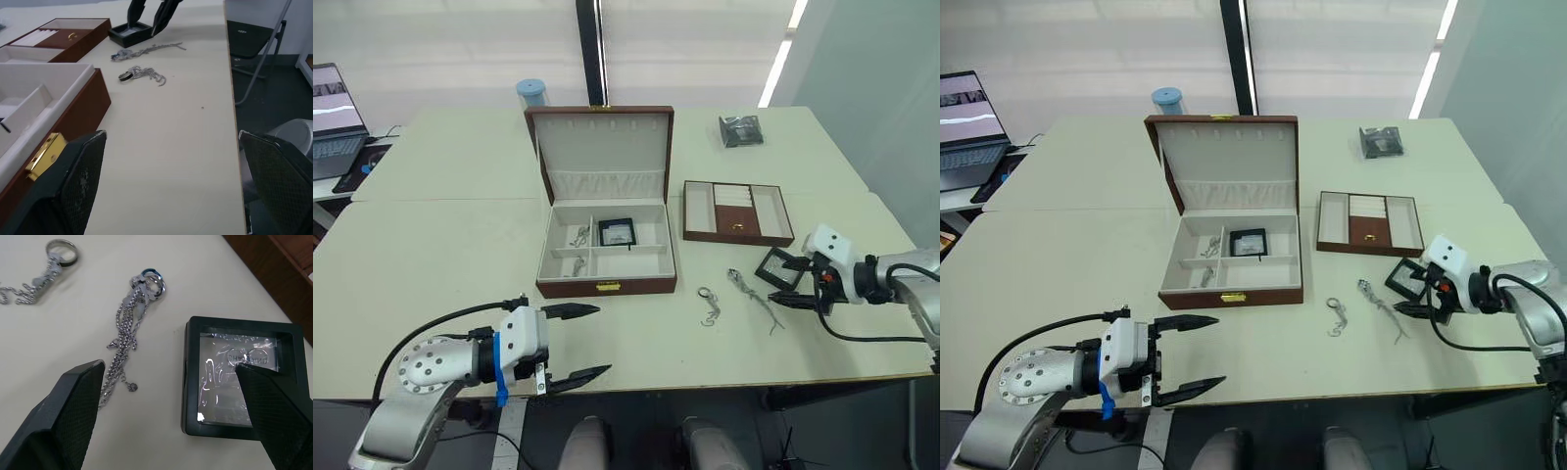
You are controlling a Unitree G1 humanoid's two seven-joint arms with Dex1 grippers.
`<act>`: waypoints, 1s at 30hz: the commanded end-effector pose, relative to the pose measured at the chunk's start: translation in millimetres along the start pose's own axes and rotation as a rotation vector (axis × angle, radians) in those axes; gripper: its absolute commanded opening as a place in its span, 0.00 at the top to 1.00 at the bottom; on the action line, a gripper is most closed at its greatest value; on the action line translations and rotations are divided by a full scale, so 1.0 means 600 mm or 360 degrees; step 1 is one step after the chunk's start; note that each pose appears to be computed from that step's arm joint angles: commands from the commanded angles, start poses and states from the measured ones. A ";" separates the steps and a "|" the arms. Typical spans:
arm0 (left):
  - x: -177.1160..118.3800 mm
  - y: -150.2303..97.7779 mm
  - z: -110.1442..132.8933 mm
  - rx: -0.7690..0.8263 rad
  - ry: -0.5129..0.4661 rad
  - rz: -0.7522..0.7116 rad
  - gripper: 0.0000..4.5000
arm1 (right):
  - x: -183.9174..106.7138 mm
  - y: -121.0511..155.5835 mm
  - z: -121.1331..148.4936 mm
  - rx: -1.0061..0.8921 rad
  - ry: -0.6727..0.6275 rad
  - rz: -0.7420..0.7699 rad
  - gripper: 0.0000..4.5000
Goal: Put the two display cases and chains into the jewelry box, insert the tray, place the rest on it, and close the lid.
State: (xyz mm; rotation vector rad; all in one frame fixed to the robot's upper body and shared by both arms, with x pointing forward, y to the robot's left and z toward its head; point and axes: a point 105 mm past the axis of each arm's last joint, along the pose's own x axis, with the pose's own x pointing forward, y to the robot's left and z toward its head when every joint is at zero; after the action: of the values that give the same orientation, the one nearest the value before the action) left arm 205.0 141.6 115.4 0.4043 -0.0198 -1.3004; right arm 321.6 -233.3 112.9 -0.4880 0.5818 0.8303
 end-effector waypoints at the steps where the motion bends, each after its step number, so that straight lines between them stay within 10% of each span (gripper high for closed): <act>1: 0.006 -0.009 0.003 0.0057 -0.0072 -0.0017 0.00 | -0.004 -0.012 0.011 -0.0074 -0.0007 -0.0096 0.00; 10: 0.008 -0.007 -0.011 0.0030 -0.0075 0.0010 0.00 | 0.003 -0.007 0.005 -0.0104 0.0007 -0.0088 0.00; 25: 0.000 -0.003 -0.012 -0.0006 -0.0084 0.0069 0.00 | 0.008 -0.014 0.002 -0.0107 0.0002 -0.0113 0.93; 30: 0.000 -0.002 -0.011 -0.0026 -0.0094 0.0083 0.00 | 0.005 -0.016 0.005 -0.0122 -0.0006 -0.0115 0.99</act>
State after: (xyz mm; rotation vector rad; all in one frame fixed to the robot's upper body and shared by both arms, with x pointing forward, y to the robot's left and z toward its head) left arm 205.0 142.6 100.4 0.3527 -0.0315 -1.2725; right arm 328.6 -236.8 105.2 -0.5509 0.5631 0.7841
